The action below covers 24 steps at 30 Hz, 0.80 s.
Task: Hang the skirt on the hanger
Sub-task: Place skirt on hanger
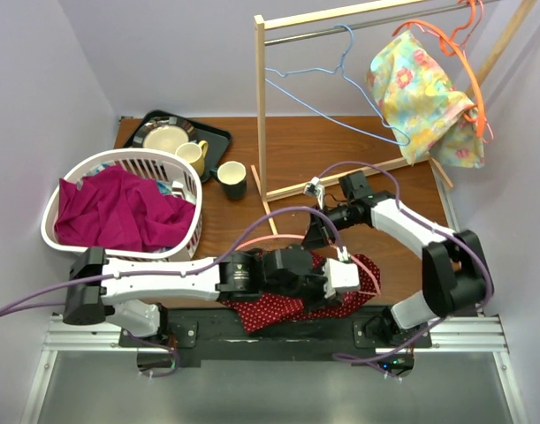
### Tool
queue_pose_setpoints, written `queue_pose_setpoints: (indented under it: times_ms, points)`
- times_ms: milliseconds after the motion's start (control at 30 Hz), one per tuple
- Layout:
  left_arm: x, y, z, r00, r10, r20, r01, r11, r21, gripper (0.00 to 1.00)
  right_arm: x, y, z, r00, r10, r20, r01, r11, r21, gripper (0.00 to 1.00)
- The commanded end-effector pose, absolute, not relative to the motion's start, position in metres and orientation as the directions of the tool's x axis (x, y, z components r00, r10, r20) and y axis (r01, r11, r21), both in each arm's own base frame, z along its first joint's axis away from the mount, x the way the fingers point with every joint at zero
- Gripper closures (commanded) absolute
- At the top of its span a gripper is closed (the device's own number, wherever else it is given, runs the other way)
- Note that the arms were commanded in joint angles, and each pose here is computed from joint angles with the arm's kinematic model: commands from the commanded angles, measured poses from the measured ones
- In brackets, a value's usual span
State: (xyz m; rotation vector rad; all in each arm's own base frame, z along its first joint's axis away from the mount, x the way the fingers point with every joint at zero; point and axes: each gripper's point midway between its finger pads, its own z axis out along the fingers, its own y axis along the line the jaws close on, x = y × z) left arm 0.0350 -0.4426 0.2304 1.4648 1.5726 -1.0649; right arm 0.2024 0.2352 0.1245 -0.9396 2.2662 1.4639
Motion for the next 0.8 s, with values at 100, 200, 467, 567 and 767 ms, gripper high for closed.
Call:
queue_pose_setpoints:
  times_ms: [100,200,467,567,767]
  points:
    - [-0.028,-0.442,0.227,-0.161,0.457,-0.875,0.948,-0.175,-0.266,1.0,0.212,0.219,0.173,-0.564,-0.376,-0.735,-0.824,0.313,0.473,1.0]
    - [-0.039,-0.438,0.233,-0.168,0.452,-0.876,0.936,-0.204,-0.285,1.0,0.209,0.21,0.178,-0.528,-0.408,-0.745,-0.845,0.341,0.412,1.0]
    - [-0.058,-0.431,0.25,-0.189,0.39,-0.901,0.904,-0.288,-0.314,1.0,0.196,0.192,0.197,-0.471,-0.445,-0.761,-0.869,0.383,0.314,1.0]
    - [-0.064,-0.432,0.231,-0.214,0.424,-0.88,0.884,-0.299,-0.359,0.91,0.193,0.184,0.208,-0.445,-0.45,-0.774,-0.874,0.408,0.265,1.0]
    - [-0.043,-0.451,0.225,-0.207,0.395,-0.895,0.931,-0.201,-0.304,0.51,0.184,0.165,0.231,-0.389,-0.483,-0.784,-0.875,0.46,0.151,1.0]
